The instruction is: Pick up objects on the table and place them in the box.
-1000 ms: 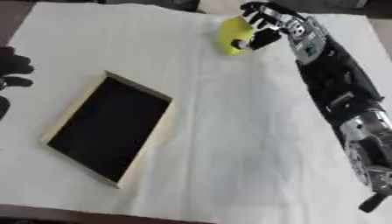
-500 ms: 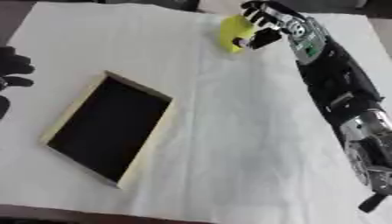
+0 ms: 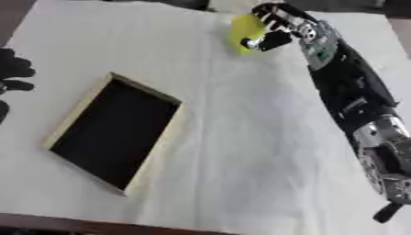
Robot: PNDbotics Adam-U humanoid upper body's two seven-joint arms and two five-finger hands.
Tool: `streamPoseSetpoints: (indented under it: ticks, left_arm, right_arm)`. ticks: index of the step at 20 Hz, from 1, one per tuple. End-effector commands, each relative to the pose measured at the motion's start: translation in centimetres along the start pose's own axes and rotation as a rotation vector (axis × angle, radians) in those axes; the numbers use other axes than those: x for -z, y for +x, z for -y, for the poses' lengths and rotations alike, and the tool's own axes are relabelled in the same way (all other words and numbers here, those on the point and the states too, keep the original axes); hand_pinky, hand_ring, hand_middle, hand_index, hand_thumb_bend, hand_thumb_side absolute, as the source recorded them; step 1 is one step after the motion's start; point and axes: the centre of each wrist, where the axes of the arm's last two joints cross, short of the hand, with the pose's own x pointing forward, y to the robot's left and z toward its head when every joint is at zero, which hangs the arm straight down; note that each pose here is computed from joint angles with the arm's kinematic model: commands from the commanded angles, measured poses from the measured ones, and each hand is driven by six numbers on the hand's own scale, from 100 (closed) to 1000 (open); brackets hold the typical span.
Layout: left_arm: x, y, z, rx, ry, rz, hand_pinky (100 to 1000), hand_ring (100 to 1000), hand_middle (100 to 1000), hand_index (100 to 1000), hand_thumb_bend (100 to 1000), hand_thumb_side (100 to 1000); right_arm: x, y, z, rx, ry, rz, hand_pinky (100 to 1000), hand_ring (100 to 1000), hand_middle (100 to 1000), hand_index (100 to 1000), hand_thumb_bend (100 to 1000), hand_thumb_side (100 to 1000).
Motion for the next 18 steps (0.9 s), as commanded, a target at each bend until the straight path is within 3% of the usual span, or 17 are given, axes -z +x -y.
streamPoseSetpoints:
  ticks: [1, 13, 18]
  left_arm:
    - [0.3, 0.8, -0.6, 0.017, 0.008, 0.029, 775, 813, 767, 902, 472, 585]
    - [0.2, 0.7, -0.6, 0.015, 0.011, 0.023, 776, 811, 766, 902, 469, 583]
    - [-0.1, 0.4, -0.6, 0.013, 0.015, 0.012, 776, 811, 766, 902, 469, 582]
  right_arm:
    - [-0.3, 0.0, 1.3, -0.017, -0.031, 0.007, 781, 794, 741, 830, 374, 311]
    - [-0.3, 0.7, 1.9, -0.012, -0.096, 0.068, 756, 739, 621, 714, 331, 239]
    - [-0.1, 2.2, 2.7, -0.029, -0.116, 0.149, 755, 734, 614, 708, 329, 229]
